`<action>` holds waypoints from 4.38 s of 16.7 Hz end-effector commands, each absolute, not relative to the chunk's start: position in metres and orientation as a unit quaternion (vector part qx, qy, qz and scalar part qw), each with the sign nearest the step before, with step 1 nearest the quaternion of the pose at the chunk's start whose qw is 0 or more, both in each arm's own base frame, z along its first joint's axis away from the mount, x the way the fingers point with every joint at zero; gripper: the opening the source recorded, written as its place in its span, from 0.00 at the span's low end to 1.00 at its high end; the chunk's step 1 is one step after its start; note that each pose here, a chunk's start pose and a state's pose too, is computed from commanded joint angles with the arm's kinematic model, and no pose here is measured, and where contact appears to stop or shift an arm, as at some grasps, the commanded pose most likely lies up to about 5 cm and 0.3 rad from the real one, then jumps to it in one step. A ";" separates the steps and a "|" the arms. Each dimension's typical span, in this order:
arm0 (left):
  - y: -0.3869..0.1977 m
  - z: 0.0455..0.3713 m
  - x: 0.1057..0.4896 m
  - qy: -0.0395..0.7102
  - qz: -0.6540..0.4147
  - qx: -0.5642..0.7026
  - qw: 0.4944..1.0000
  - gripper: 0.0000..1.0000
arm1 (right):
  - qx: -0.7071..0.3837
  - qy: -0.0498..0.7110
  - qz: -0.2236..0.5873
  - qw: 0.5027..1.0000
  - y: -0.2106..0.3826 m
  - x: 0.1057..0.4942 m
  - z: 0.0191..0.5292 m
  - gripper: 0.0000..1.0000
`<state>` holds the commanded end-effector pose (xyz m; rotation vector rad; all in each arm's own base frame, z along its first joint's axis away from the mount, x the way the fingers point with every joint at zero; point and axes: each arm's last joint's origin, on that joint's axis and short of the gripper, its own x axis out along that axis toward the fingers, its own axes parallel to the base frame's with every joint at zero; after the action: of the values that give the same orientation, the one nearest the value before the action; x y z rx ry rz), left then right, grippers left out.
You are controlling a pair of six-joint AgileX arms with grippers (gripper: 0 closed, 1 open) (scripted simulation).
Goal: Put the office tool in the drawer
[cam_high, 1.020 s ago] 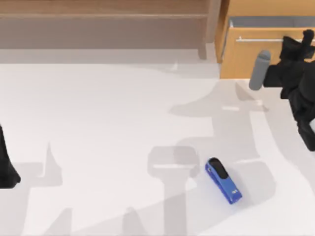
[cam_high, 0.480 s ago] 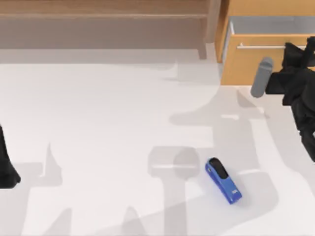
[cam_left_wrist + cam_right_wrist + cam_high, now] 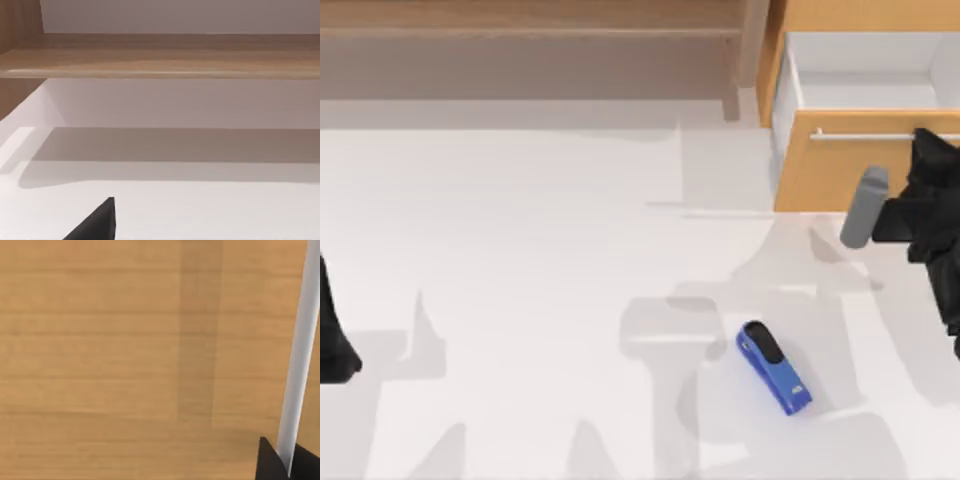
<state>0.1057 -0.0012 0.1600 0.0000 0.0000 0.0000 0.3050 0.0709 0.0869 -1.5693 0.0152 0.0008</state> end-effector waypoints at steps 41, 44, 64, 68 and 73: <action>-0.001 0.160 0.106 0.000 0.000 0.000 1.000 1.00 | -0.707 0.006 -0.001 0.708 0.071 0.239 0.087 1.00; -0.001 0.160 0.106 0.000 0.000 0.000 1.000 1.00 | -0.706 0.007 -0.001 0.708 0.071 0.226 0.087 1.00; -0.001 0.160 0.106 0.000 0.000 0.000 1.000 1.00 | -0.499 0.013 0.279 0.820 0.192 0.268 0.127 1.00; -0.001 0.160 0.106 0.000 0.000 0.000 1.000 1.00 | -0.413 0.149 0.347 0.829 0.217 0.278 0.138 1.00; -0.001 0.160 0.106 0.000 0.000 0.000 1.000 1.00 | -0.312 0.361 0.354 0.804 0.228 0.282 0.151 1.00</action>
<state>0.1057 -0.0012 0.1600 0.0000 0.0000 0.0000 0.2819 0.2283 0.1505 -0.6679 0.7738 0.7574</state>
